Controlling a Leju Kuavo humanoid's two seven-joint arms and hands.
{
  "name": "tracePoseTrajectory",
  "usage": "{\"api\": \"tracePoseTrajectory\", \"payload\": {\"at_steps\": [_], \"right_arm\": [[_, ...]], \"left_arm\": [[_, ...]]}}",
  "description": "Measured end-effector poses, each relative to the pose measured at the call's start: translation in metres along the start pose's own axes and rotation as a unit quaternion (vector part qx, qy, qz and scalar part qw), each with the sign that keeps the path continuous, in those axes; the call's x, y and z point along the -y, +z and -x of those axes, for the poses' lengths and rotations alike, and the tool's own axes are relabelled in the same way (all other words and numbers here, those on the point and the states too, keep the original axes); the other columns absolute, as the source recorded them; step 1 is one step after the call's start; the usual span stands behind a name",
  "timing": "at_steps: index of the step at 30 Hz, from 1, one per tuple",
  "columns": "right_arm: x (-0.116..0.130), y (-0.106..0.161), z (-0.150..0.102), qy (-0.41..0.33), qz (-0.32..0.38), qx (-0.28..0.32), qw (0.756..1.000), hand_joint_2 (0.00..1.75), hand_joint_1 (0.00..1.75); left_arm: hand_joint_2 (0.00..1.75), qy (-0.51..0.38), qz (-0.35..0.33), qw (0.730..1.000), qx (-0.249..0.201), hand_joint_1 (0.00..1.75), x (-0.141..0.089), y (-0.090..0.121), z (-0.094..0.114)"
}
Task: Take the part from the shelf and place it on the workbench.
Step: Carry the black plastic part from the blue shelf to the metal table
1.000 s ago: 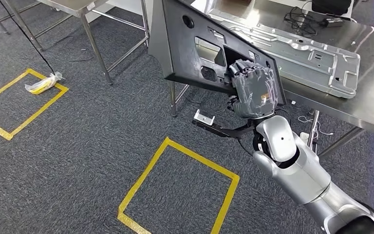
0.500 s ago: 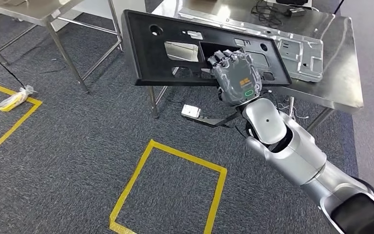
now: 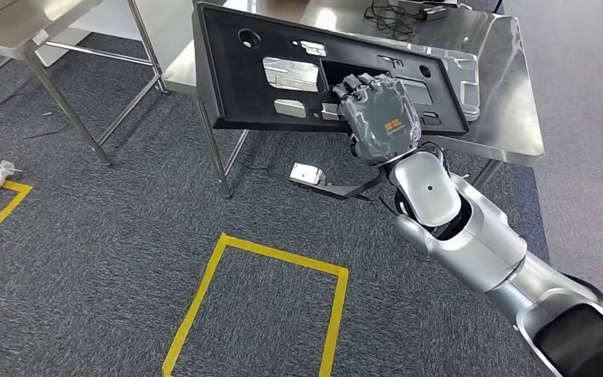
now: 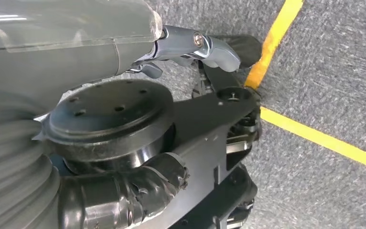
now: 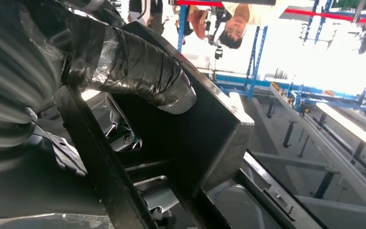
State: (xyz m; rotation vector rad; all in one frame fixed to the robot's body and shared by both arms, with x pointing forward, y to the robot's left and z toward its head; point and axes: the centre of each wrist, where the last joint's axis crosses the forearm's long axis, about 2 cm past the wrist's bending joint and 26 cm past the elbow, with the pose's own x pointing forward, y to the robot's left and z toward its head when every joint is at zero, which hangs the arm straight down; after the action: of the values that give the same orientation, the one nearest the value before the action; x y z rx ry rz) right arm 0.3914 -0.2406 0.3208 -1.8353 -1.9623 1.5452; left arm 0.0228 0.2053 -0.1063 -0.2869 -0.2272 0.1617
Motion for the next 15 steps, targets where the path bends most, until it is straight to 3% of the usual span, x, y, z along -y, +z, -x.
{"api": "tracePoseTrajectory", "payload": {"at_steps": [15], "right_arm": [[-0.0053,-0.0004,0.0067,0.009,-0.015,-0.002,1.0,1.75,1.75]], "left_arm": [[1.75,0.001,-0.013,1.0,0.008,0.0,-0.0045,0.0005,-0.0002]]}}
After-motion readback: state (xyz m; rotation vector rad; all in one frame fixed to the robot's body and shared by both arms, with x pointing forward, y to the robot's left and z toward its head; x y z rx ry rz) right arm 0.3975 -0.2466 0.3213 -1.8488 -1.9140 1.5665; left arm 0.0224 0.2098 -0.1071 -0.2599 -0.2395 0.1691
